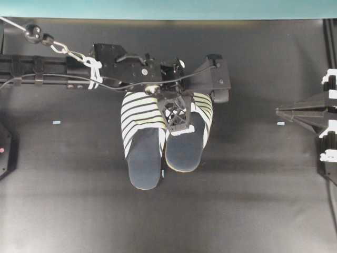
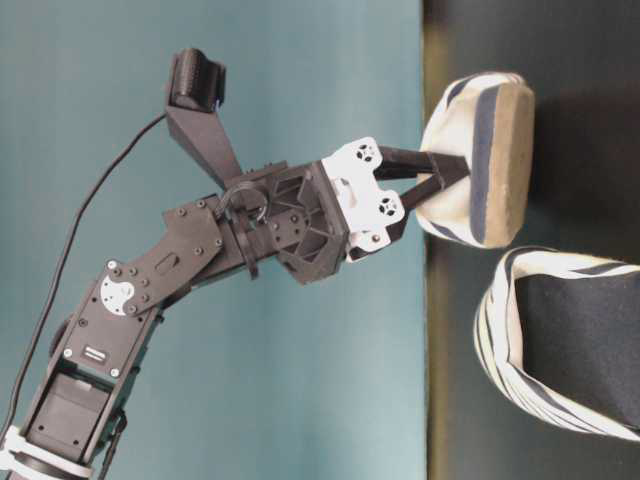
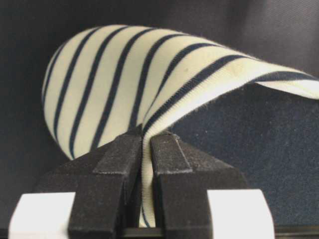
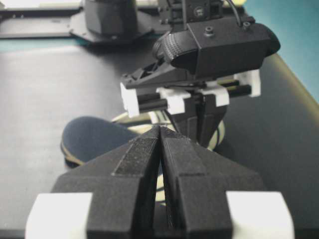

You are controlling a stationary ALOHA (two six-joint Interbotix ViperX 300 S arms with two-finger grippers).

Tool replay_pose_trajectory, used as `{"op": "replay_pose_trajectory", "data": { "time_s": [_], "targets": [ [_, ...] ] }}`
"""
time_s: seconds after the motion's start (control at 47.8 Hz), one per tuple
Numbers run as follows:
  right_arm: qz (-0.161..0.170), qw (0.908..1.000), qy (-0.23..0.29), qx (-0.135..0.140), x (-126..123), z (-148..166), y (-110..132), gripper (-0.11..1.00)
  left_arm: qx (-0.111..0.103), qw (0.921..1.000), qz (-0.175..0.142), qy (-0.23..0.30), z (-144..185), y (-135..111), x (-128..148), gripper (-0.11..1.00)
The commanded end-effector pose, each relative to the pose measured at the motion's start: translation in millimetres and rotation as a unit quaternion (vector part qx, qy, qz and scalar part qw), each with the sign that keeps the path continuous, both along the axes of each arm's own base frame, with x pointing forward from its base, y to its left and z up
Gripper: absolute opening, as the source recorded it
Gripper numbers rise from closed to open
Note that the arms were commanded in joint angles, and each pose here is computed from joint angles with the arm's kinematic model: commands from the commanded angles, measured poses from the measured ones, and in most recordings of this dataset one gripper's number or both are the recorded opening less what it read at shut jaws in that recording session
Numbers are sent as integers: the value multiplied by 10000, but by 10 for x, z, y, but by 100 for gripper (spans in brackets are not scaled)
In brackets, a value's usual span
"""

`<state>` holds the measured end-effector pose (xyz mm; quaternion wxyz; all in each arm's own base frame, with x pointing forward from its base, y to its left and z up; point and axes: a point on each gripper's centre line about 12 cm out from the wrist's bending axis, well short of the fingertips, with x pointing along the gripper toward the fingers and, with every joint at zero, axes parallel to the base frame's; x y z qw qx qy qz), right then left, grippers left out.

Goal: Arrange the slippers with the left arm.

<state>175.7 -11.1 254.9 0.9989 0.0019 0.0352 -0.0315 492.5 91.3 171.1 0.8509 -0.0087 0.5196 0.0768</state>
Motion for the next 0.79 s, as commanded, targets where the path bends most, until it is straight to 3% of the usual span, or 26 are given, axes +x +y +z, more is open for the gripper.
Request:
{"op": "replay_pose_trajectory", "data": {
  "time_s": [0.0,0.063,0.251,0.418,0.565,0.774],
  "targets": [
    [-7,10000,-75,-28,11,33,-4,0,1,10000,-2,-95,62,-35,21,4],
    [-7,10000,-75,-28,11,33,-4,0,-38,9999,39,-105,62,-59,25,12],
    [-8,10000,-76,-20,11,33,-4,0,-96,9999,114,68,37,-77,-13,54],
    [-16,10000,-76,-20,10,29,-6,0,-77,9997,-43,214,39,-177,-26,79],
    [-16,10000,-83,-21,11,35,-6,0,13,9994,-299,198,69,-259,-6,88],
    [-8,10000,-68,-20,9,23,-4,0,54,9991,-374,200,74,-251,-4,89]
  ]
}}
